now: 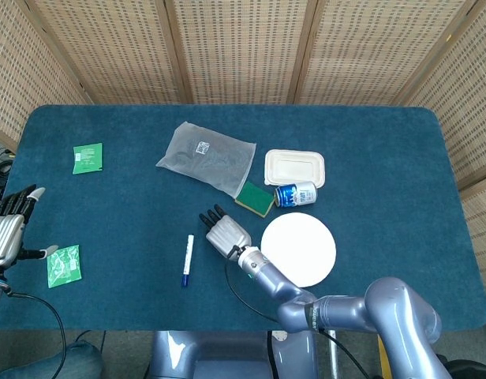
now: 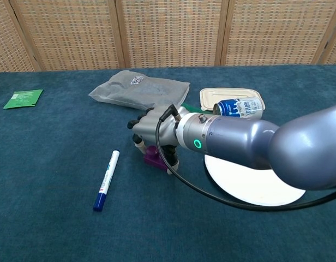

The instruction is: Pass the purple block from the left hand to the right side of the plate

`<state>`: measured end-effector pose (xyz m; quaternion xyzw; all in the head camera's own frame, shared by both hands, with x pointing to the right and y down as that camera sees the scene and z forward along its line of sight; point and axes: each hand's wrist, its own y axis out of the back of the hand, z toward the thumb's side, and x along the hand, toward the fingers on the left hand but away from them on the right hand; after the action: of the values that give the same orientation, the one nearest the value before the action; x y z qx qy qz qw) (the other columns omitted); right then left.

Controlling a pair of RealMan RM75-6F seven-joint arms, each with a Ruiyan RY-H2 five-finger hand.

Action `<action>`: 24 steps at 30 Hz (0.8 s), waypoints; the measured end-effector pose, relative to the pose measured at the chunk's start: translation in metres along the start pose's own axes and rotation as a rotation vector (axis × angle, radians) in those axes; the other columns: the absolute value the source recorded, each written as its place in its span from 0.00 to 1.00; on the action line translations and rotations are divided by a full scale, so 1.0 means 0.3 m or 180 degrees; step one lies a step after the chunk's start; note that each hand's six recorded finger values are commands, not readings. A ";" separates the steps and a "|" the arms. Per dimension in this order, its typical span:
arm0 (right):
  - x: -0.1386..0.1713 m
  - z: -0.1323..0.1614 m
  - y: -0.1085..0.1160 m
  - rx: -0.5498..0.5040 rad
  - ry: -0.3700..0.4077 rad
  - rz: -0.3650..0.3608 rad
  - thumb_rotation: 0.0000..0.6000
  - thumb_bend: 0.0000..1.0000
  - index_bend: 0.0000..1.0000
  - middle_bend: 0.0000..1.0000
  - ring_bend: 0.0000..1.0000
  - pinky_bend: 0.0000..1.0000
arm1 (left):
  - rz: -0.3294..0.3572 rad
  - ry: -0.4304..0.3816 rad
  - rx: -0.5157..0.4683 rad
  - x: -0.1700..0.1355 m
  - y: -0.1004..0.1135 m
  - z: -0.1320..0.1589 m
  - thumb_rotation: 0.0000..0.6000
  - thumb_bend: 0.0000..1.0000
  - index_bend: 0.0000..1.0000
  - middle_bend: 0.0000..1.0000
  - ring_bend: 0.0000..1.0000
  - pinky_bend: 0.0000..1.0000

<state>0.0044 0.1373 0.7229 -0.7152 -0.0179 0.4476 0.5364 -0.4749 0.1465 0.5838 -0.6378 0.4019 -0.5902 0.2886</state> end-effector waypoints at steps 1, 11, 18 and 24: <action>0.001 0.001 0.001 -0.0003 0.0000 -0.0004 1.00 0.27 0.61 0.00 0.00 0.00 | 0.0000 -0.0001 0.0001 0.000 0.000 0.000 1.00 0.05 0.00 0.00 0.00 0.00; 0.034 -0.015 0.064 -0.0093 -0.0008 -0.0136 1.00 0.27 0.61 0.01 0.00 0.00 | -0.0008 0.0004 -0.0014 0.000 0.001 -0.004 1.00 0.05 0.00 0.00 0.00 0.00; 0.100 -0.097 0.124 -0.0105 -0.0115 -0.0247 1.00 0.27 0.61 0.01 0.00 0.00 | -0.0013 -0.0023 -0.0011 -0.003 -0.001 0.003 1.00 0.05 0.00 0.00 0.00 0.00; 0.187 -0.223 0.148 -0.0052 -0.0326 -0.0285 1.00 0.27 0.61 0.02 0.00 0.00 | -0.0034 -0.0046 0.0006 -0.004 -0.008 0.010 1.00 0.05 0.00 0.00 0.00 0.00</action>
<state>0.0618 0.0966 0.6549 -0.6942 -0.0810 0.4590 0.5485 -0.4714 0.1485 0.5847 -0.6439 0.3958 -0.5876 0.2889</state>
